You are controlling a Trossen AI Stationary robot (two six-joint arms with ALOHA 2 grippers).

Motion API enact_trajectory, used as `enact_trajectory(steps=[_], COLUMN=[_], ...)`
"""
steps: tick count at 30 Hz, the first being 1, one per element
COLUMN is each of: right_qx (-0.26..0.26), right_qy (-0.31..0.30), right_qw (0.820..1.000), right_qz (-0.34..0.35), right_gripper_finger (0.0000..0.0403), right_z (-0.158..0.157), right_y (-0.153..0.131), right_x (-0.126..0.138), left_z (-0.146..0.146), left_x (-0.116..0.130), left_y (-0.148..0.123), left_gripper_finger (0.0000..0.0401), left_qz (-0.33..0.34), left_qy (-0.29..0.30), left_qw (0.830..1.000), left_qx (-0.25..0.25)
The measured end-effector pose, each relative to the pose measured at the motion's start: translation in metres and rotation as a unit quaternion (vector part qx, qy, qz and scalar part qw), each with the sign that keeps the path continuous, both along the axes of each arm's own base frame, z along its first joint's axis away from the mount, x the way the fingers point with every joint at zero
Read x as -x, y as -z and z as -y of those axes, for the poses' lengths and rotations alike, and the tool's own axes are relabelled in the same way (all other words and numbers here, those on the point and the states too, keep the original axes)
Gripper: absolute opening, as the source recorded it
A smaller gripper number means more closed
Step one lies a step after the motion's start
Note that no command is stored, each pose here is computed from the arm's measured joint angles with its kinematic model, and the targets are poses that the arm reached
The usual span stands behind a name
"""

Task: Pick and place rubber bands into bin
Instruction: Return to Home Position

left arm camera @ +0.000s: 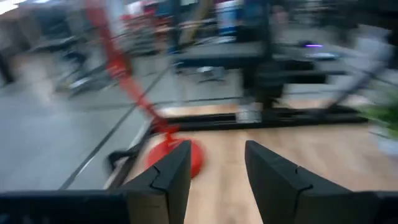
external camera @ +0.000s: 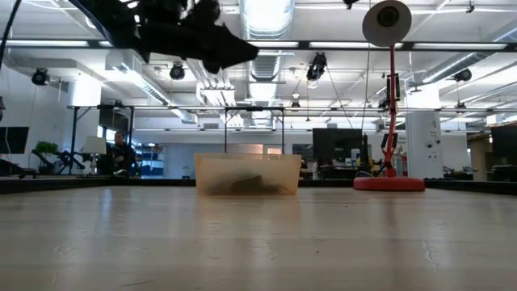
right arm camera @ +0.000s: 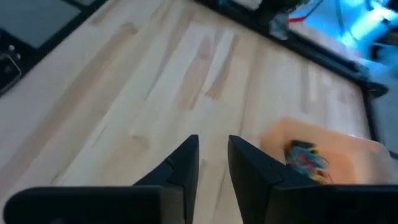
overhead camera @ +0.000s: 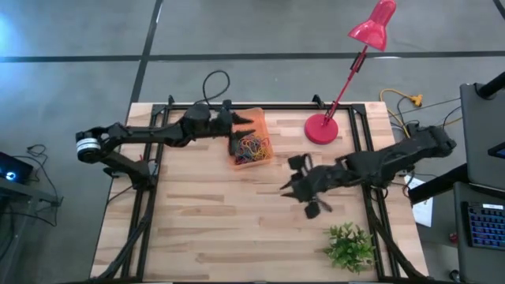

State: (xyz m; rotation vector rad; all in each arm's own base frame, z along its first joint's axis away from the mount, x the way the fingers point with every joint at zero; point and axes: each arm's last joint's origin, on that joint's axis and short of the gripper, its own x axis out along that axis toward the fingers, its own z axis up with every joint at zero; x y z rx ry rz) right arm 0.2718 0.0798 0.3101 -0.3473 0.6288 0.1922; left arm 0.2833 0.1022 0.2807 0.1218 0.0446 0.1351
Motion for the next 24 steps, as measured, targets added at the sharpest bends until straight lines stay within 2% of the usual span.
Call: enact_trajectory(steps=[2, 5, 7, 9, 13, 19, 24], right_qx=[-0.009, -0.035, -0.065, -0.09, -0.088, -0.085, -0.093], right_qy=[0.015, 0.016, -0.001, -0.015, 0.008, 0.069, 0.067], right_qw=[1.0, 0.998, 0.995, 0.987, 0.969, 0.957, 0.952], right_qz=[0.025, 0.059, 0.081, 0.133, 0.232, 0.267, 0.284], right_gripper_finger=[0.0077, 0.0081, 0.0082, 0.0082, 0.0077, 0.007, 0.0068], right_z=[0.015, 0.04, 0.051, 0.058, 0.064, 0.07, 0.071], right_y=[-0.012, -0.017, -0.012, -0.008, 0.01, 0.038, 0.05], right_x=[0.015, 0.04, 0.056, 0.07, 0.093, 0.12, 0.136], left_z=[0.006, 0.012, 0.015, 0.02, 0.028, 0.039, 0.045], left_x=[0.006, 0.021, 0.03, 0.042, 0.064, 0.091, 0.106], left_y=[0.0, 0.006, 0.01, 0.017, 0.023, 0.024, 0.033], left_gripper_finger=[0.0135, 0.0135, 0.0135, 0.0135, 0.0135, 0.0135, 0.0135], left_qz=[0.002, -0.003, -0.002, -0.007, 0.0, 0.029, 0.037], left_qy=[0.04, 0.051, 0.05, 0.051, 0.052, 0.05, 0.051], left_qw=[0.999, 0.998, 0.998, 0.998, 0.998, 0.998, 0.997], left_qx=[-0.019, -0.021, -0.026, -0.024, -0.028, -0.034, -0.033])
